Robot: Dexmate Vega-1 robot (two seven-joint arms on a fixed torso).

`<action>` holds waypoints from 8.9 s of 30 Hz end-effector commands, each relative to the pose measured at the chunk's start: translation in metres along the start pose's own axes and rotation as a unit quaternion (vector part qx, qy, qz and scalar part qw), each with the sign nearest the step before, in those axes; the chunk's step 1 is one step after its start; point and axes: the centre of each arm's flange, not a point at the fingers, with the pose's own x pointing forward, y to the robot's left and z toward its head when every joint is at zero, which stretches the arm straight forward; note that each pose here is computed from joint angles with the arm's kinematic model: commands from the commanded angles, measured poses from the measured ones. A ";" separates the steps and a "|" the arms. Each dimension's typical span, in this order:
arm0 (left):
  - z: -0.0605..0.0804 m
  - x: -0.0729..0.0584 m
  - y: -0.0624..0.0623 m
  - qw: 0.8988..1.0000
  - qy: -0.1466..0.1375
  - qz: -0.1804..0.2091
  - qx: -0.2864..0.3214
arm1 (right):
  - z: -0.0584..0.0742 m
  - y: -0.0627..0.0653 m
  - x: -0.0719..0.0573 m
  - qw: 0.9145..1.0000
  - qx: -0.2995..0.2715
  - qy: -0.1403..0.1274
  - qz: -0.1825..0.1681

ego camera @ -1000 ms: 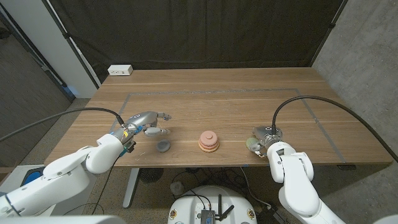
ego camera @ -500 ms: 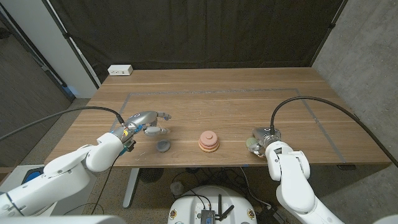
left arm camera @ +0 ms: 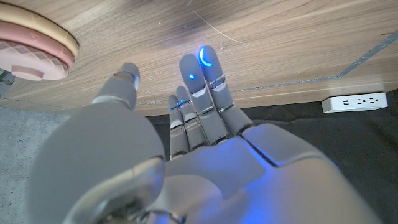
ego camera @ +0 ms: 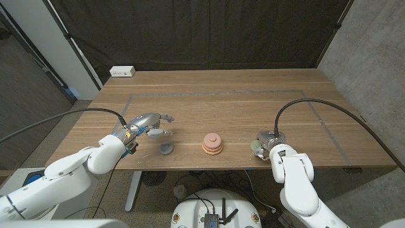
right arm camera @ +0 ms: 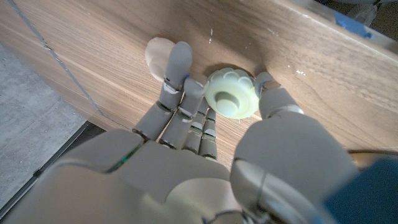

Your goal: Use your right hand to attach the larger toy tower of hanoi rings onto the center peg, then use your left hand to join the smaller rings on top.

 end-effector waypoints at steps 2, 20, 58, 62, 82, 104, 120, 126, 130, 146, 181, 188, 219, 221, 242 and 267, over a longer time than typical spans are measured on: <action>0.001 -0.001 -0.002 1.000 0.001 -0.002 -0.002 | 0.002 0.008 0.001 1.000 -0.003 0.001 0.006; 0.003 -0.005 -0.006 1.000 0.002 -0.001 -0.010 | -0.001 0.016 0.000 1.000 -0.005 0.001 0.001; -0.001 -0.007 -0.005 1.000 0.002 0.003 -0.013 | -0.001 -0.004 -0.010 0.999 0.014 -0.015 -0.040; -0.001 -0.006 -0.005 1.000 0.001 0.003 -0.012 | -0.001 -0.007 -0.011 0.999 0.014 -0.016 -0.045; -0.004 -0.006 -0.002 1.000 0.000 0.010 -0.014 | 0.003 -0.028 -0.024 0.998 0.011 -0.019 -0.056; -0.004 -0.012 -0.003 1.000 0.002 0.013 -0.018 | 0.009 -0.041 -0.038 0.996 0.015 -0.058 -0.060; -0.004 -0.014 -0.004 1.000 0.000 0.017 -0.019 | 0.017 -0.049 -0.046 0.994 0.009 -0.082 -0.073; -0.004 -0.016 -0.004 1.000 0.002 0.020 -0.018 | 0.023 -0.055 -0.049 0.992 0.006 -0.100 -0.080; -0.004 -0.017 -0.003 1.000 0.002 0.022 -0.019 | 0.028 -0.058 -0.050 0.990 0.001 -0.111 -0.084; -0.004 -0.022 -0.003 0.999 0.003 0.033 -0.013 | 0.049 -0.070 -0.054 0.983 -0.021 -0.156 -0.096; -0.019 -0.018 -0.005 0.997 0.017 0.063 -0.034 | 0.088 -0.095 -0.052 0.966 -0.050 -0.232 -0.105; -0.020 -0.013 -0.005 0.998 0.010 0.057 -0.032 | 0.097 -0.091 -0.044 0.966 -0.056 -0.235 -0.095; -0.009 -0.007 -0.008 0.999 0.004 0.042 -0.019 | 0.114 -0.093 -0.037 0.956 -0.092 -0.269 -0.076; -0.009 -0.007 -0.008 0.999 0.003 0.042 -0.019 | 0.116 -0.094 -0.036 0.955 -0.094 -0.270 -0.076; -0.017 -0.008 -0.005 0.999 0.013 0.042 -0.017 | 0.121 -0.090 -0.021 0.959 -0.091 -0.263 -0.061; -0.016 0.002 -0.006 0.999 0.008 0.036 -0.019 | 0.122 -0.082 -0.015 0.960 -0.091 -0.260 -0.047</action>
